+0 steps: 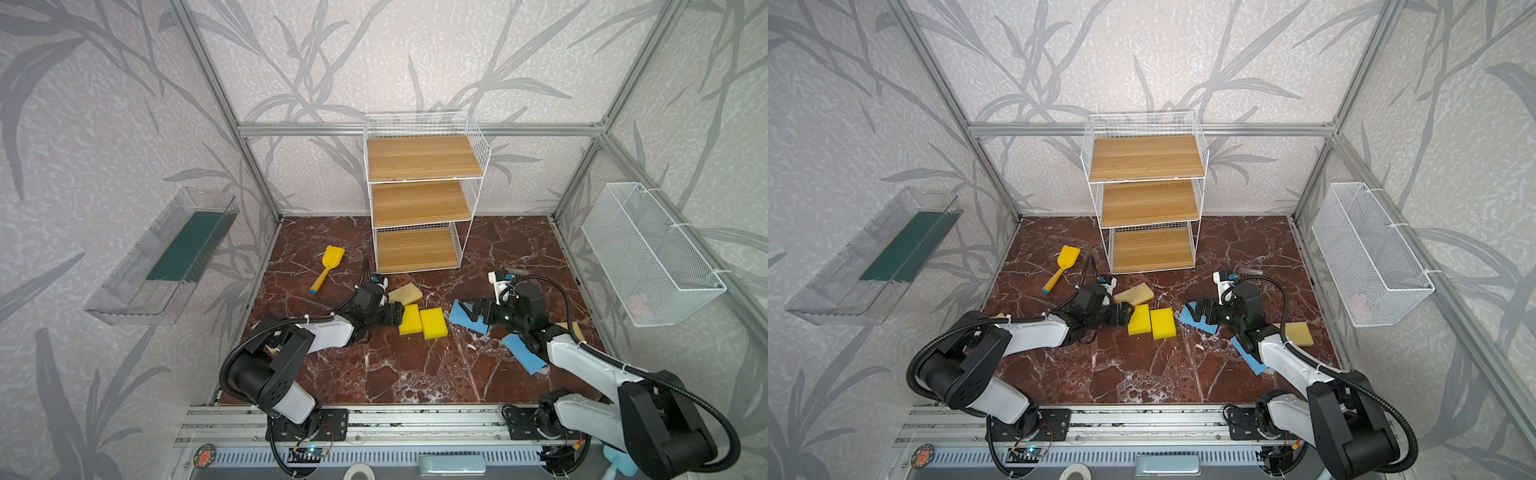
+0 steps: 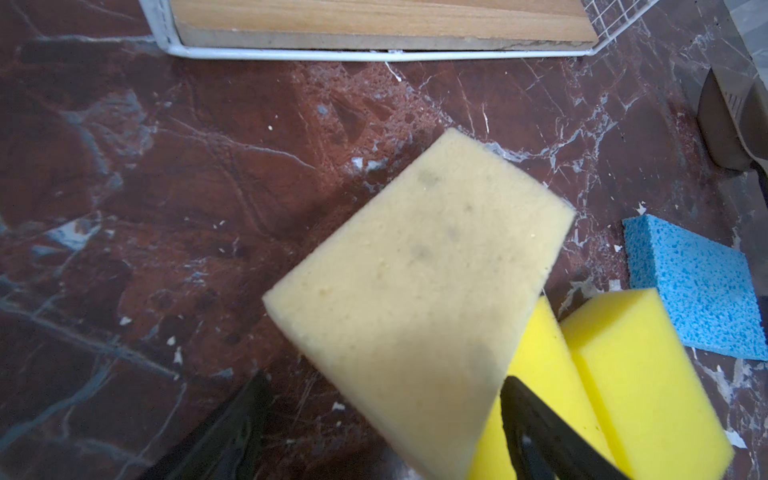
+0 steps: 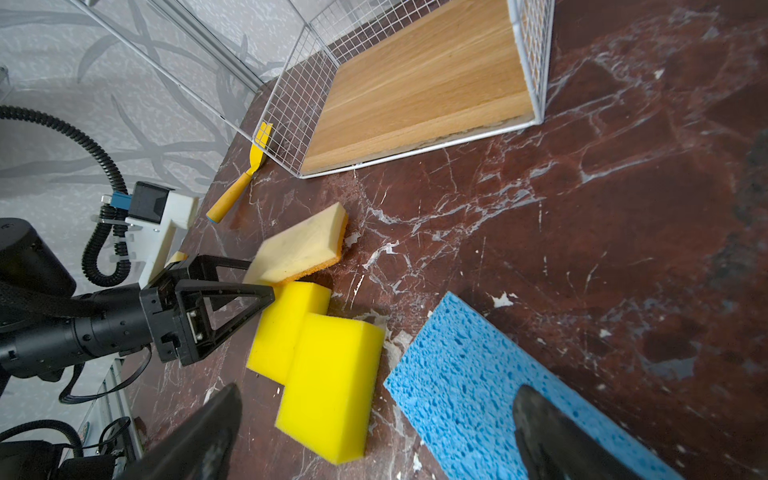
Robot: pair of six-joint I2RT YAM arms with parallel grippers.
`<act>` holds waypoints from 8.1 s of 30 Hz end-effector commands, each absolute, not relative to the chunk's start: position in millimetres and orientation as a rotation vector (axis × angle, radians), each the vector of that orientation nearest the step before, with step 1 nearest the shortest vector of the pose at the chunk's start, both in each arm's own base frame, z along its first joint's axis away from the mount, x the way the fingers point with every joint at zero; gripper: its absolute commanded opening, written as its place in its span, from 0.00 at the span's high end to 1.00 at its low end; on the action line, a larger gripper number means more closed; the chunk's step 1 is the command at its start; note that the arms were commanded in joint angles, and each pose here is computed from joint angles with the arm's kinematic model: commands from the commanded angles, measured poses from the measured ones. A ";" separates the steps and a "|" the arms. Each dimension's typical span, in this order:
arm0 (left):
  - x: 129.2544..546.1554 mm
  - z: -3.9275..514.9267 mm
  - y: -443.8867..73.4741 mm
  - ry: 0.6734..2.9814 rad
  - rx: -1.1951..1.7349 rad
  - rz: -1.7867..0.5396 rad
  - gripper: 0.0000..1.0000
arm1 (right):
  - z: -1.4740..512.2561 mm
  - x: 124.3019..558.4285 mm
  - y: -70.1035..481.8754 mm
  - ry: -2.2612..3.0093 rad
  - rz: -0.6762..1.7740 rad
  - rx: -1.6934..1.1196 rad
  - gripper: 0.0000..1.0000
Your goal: Place and organize the cleaning sponges onto the shelf
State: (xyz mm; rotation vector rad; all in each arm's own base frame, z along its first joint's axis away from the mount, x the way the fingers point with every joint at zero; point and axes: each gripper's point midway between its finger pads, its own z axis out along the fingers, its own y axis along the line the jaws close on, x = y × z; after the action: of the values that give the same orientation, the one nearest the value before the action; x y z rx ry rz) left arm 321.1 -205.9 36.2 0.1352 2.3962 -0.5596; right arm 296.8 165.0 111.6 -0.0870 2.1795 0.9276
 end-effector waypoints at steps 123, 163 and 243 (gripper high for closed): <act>298.5 173.9 -103.7 2.189 0.164 0.687 0.87 | 118.2 289.0 214.5 2.311 0.901 -0.281 0.03; 259.1 128.4 -156.9 2.353 -0.127 -0.300 0.05 | 147.5 290.3 265.4 2.376 0.840 -0.686 0.03; 222.1 118.2 -114.3 2.297 -0.244 -0.396 0.02 | 151.6 303.3 343.3 2.115 0.564 -1.082 0.47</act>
State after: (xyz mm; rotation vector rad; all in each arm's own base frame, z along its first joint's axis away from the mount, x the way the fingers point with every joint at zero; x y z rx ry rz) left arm 215.5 -115.5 104.6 -0.2431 2.3290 -0.4049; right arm 296.9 343.4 112.4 -1.2610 2.1797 0.5360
